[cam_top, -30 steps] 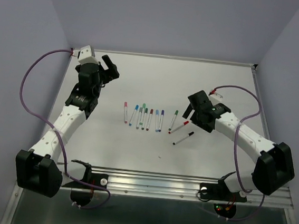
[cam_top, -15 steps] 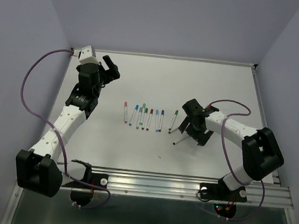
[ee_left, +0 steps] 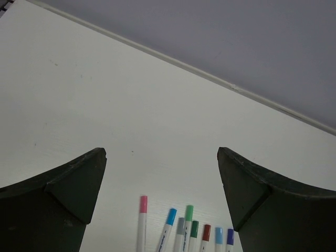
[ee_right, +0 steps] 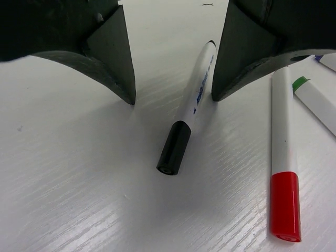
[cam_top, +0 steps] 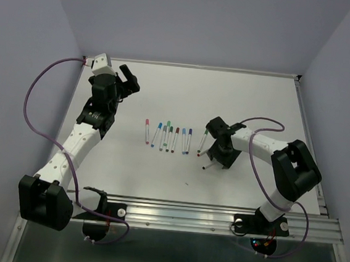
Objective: Open the pen caps
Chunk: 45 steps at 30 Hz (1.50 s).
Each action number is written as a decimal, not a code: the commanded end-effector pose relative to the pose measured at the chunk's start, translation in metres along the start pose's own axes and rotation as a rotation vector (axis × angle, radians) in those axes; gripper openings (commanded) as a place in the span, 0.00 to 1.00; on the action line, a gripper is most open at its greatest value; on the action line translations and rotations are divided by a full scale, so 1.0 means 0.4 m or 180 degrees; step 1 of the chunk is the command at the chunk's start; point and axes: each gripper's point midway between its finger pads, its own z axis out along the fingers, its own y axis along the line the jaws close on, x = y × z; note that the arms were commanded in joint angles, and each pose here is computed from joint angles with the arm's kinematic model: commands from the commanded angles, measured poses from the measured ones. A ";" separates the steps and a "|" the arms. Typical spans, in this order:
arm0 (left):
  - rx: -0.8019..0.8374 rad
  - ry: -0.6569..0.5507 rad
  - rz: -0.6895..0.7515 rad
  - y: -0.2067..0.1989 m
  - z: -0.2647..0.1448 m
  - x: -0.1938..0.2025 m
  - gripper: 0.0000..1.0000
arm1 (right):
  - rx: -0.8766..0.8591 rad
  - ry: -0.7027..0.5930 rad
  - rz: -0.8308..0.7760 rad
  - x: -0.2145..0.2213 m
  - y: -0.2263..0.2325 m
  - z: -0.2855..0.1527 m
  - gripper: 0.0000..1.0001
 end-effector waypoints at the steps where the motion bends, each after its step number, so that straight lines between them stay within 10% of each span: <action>1: -0.0083 -0.0125 0.0024 0.017 0.003 -0.015 0.99 | 0.0213 0.0004 0.0023 0.038 -0.024 0.034 0.61; 11: -0.0150 -0.0133 0.0034 0.028 0.006 -0.015 0.99 | 0.0227 0.0048 0.0041 0.062 -0.028 0.066 0.26; 14: -0.0163 -0.0140 0.0029 0.029 0.005 -0.017 0.99 | 0.0219 0.0014 -0.0044 0.065 -0.028 0.072 0.01; 20: -0.0159 -0.0127 0.0043 0.029 0.004 -0.013 0.99 | -0.0001 -0.0536 -0.0600 -0.035 0.012 0.029 0.01; 25: -0.0036 -0.0101 0.0033 0.011 0.004 -0.012 0.99 | -0.1387 -0.1158 -0.1658 -0.115 0.175 -0.165 0.01; 34: 0.1999 0.0583 -0.0168 -0.253 -0.074 0.089 0.99 | -0.3826 -0.2191 -0.2770 -0.058 0.311 -0.521 0.01; 45: 0.3159 0.1052 -0.0195 -0.421 -0.208 0.182 0.99 | -0.4350 -0.1903 -0.2890 -0.034 0.419 -0.606 0.01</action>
